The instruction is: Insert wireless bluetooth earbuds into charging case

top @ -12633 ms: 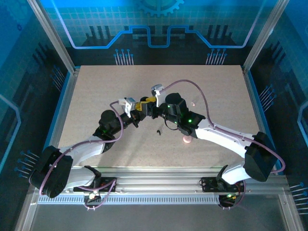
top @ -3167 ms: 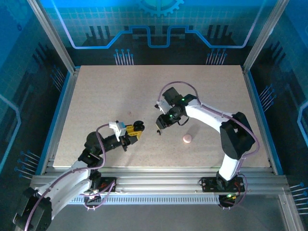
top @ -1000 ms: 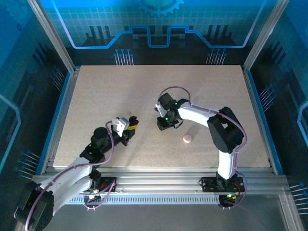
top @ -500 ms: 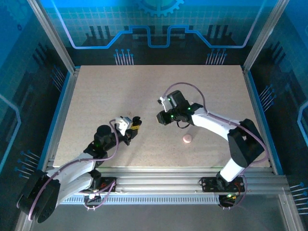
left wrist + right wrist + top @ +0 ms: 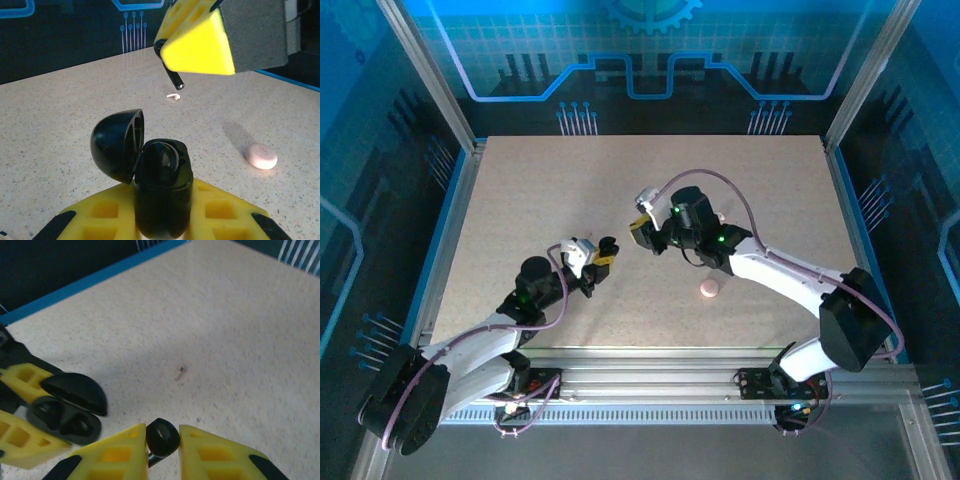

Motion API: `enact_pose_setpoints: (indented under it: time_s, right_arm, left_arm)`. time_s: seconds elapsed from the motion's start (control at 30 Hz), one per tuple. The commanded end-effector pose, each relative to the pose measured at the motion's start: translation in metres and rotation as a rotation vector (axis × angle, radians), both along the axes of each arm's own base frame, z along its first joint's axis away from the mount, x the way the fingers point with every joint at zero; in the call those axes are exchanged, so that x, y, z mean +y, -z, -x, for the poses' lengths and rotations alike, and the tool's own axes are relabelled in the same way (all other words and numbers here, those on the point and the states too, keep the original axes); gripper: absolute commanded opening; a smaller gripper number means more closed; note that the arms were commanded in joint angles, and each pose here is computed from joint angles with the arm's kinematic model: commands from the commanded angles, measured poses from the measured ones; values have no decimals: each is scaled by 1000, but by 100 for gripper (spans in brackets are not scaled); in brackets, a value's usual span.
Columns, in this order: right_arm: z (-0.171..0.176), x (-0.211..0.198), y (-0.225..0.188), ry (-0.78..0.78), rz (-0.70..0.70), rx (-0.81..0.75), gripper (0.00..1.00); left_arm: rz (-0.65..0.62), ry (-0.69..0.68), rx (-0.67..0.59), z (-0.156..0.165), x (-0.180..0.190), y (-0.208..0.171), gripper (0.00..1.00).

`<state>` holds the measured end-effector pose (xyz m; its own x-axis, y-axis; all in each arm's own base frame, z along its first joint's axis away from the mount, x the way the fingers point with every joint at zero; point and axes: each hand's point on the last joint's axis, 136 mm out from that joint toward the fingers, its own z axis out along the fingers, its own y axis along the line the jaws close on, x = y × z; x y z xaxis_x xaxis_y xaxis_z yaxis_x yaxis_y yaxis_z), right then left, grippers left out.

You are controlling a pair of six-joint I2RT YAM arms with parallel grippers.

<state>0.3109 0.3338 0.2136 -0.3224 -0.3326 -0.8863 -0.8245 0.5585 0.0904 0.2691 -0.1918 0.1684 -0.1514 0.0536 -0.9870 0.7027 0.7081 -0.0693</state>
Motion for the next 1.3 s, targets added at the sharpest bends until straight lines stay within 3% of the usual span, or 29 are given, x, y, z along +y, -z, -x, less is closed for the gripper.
enact_pose_setpoints:
  time_s: [0.0, 0.47, 1.27]
  right_arm:
    - [11, 15, -27, -85, -42, -132, 20]
    - [26, 38, -39, -171, -89, -182, 20]
    - [38, 47, -17, -226, -14, -171, 20]
  left_arm:
    - [68, 14, -59, -4, -4, -30, 7]
    - [132, 6, -72, -4, -3, -43, 7]
    - [172, -2, -98, -6, -2, -56, 7]
